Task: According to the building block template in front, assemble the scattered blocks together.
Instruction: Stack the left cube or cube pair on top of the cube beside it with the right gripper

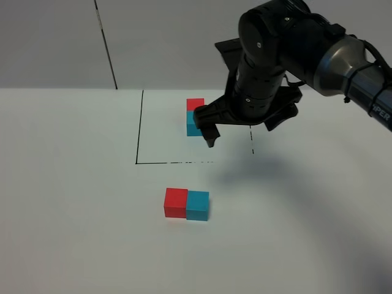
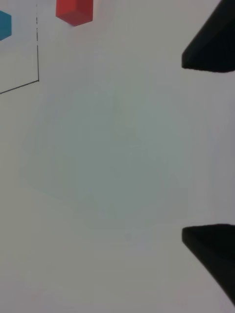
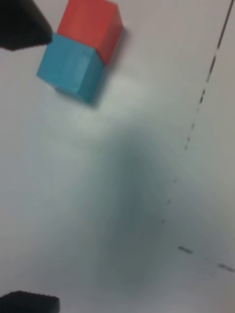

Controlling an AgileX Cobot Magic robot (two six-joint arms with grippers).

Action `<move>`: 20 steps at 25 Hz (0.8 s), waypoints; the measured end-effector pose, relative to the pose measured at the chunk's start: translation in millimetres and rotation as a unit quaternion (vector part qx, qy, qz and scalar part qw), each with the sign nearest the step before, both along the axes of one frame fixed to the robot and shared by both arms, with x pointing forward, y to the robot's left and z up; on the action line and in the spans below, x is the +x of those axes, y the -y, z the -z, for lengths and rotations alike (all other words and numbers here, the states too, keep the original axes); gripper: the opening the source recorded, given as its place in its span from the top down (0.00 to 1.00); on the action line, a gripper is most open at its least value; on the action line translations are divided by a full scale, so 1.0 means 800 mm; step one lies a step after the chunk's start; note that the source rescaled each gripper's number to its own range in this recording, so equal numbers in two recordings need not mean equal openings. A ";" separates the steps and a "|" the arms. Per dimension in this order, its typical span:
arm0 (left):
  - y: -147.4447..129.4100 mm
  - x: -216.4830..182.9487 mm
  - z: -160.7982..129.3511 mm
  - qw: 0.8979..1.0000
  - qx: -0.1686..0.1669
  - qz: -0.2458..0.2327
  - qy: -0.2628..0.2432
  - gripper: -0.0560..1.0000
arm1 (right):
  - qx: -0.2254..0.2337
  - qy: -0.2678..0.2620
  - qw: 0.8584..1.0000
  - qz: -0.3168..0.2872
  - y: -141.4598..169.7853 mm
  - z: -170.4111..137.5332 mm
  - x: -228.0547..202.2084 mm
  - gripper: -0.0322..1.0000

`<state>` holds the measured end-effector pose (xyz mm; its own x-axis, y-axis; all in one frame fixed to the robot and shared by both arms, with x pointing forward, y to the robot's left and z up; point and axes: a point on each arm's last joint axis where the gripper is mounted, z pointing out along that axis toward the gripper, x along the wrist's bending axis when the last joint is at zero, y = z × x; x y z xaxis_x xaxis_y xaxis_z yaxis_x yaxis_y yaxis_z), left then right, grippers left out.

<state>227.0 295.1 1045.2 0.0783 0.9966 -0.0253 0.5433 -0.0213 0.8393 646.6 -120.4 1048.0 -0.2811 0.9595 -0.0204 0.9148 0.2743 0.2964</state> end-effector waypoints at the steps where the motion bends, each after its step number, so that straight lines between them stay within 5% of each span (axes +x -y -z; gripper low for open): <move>1: 0.000 0.000 0.000 1.000 0.000 0.000 0.000 0.57 | -0.008 -0.004 1.000 0.010 0.006 0.002 -0.003 0.00; 11: 0.000 0.000 0.000 1.000 0.000 0.000 0.000 0.57 | 0.029 0.073 0.996 0.030 0.032 -0.001 -0.060 0.00; 16: 0.000 0.000 0.000 1.000 0.000 0.000 0.000 0.57 | -0.001 0.083 0.991 -0.103 0.015 0.012 -0.070 0.00; 20: 0.000 0.000 0.000 1.000 0.000 0.000 0.000 0.57 | -0.042 0.108 0.964 -0.239 -0.005 0.021 -0.068 0.00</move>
